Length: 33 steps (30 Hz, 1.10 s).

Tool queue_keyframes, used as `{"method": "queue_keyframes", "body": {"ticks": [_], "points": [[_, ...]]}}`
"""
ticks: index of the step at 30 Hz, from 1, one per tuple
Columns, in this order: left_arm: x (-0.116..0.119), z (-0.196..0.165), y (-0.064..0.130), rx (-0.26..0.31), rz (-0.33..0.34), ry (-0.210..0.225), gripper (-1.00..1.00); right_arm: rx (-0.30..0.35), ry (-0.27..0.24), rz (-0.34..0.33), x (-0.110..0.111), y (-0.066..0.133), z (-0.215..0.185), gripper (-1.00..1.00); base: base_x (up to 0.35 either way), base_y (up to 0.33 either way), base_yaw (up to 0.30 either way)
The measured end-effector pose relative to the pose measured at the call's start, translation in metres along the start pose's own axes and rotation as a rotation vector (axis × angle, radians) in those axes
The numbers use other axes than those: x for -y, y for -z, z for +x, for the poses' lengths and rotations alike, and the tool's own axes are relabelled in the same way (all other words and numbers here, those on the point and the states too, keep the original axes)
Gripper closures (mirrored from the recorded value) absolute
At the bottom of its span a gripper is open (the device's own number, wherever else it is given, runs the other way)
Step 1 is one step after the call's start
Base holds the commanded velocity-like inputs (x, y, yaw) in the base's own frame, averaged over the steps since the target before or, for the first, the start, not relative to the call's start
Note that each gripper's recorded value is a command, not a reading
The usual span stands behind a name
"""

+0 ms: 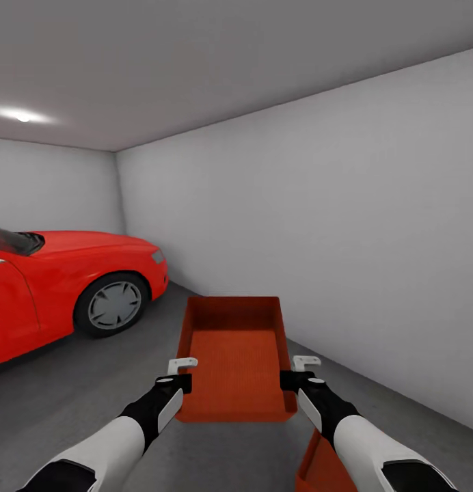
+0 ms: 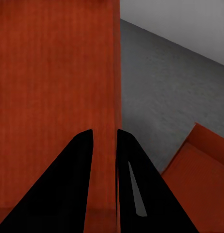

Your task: Move the two storage containers from the living room to the garage. In the garage, place one container on the floor and stack the other container on top of it (either order is fine).

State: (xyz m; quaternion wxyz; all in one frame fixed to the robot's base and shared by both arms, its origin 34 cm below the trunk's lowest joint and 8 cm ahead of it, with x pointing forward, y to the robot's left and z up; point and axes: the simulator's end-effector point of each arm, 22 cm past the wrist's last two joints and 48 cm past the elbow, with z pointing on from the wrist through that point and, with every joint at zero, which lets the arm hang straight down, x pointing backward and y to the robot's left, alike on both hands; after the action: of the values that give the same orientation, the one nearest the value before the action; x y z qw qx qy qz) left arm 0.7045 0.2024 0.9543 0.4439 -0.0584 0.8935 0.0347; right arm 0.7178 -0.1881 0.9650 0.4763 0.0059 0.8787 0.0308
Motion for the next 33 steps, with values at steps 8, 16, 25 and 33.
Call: {"method": "queue_keyframes", "body": {"ticks": [8, 16, 25, 33], "points": [[0.0005, 0.0023, 0.0001, -0.011, 0.000, -0.001, 1.00, -0.011, 0.000, 0.000, 0.0008, 0.0000, 0.0023, 1.00, 0.318, 0.175, -0.203], [0.0010, 0.0024, -0.0002, -0.012, -0.002, -0.003, 1.00, -0.012, -0.001, 0.000, 0.0014, -0.0006, 0.0027, 1.00, 0.144, 0.057, -0.280], [0.0014, 0.0023, -0.0001, -0.012, -0.002, -0.003, 1.00, -0.012, -0.002, 0.000, 0.0018, -0.0006, 0.0027, 1.00, 0.003, 0.001, -0.283], [0.0013, 0.0023, -0.0001, -0.012, -0.002, -0.003, 1.00, -0.012, -0.002, 0.000, 0.0017, -0.0006, 0.0027, 1.00, 0.000, 0.000, -0.283]]}}
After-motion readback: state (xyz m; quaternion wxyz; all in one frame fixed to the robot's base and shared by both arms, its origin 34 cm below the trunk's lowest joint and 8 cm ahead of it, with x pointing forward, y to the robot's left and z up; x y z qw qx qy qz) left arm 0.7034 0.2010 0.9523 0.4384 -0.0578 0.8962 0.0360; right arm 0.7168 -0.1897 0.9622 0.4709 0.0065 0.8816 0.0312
